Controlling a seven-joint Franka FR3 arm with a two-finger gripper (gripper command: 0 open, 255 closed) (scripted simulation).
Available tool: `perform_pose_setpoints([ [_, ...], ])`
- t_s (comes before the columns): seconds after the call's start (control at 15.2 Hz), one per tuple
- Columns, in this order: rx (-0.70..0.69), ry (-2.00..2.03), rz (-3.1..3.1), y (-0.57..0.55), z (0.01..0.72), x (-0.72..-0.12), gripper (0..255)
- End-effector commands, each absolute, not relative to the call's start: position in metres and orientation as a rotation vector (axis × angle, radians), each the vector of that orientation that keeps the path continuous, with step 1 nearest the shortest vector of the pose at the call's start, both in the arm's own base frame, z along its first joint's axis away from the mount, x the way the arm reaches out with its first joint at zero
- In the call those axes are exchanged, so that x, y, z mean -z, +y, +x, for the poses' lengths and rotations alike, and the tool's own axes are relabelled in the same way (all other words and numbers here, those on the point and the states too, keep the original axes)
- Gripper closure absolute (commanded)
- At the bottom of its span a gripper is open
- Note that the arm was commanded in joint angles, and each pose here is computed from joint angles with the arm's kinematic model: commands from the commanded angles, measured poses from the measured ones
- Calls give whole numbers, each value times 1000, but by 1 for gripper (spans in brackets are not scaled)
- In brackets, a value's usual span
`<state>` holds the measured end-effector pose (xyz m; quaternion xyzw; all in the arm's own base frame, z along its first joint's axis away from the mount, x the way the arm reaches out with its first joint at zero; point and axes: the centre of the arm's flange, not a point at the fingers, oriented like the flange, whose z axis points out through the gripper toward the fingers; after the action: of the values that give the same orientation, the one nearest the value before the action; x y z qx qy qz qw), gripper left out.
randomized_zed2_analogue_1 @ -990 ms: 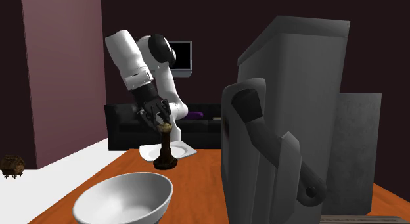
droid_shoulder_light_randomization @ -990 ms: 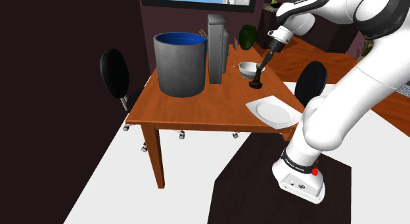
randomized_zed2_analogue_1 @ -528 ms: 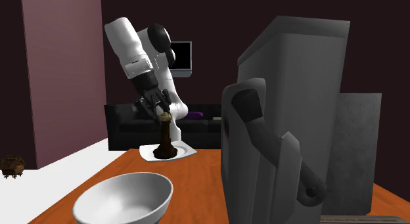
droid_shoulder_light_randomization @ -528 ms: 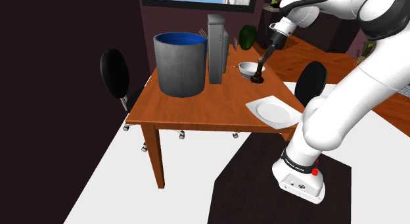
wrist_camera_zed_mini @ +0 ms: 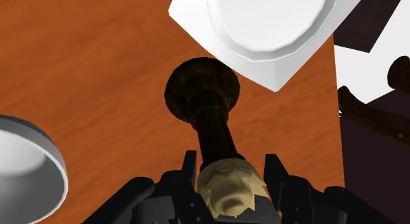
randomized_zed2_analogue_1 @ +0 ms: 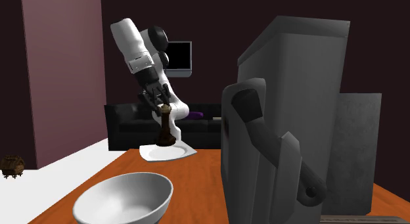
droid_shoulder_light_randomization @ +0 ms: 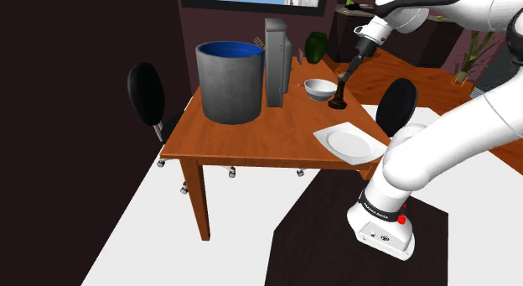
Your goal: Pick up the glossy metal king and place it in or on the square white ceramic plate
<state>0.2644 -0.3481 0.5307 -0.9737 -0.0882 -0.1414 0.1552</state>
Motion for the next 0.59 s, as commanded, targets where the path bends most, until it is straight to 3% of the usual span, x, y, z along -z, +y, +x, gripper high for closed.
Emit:
perform_pose_setpoints([
  [0.0, 404, -253, -2793, -329, 244, -539, 255],
  [0.53, 403, -253, -2793, -263, 165, -560, 255],
])
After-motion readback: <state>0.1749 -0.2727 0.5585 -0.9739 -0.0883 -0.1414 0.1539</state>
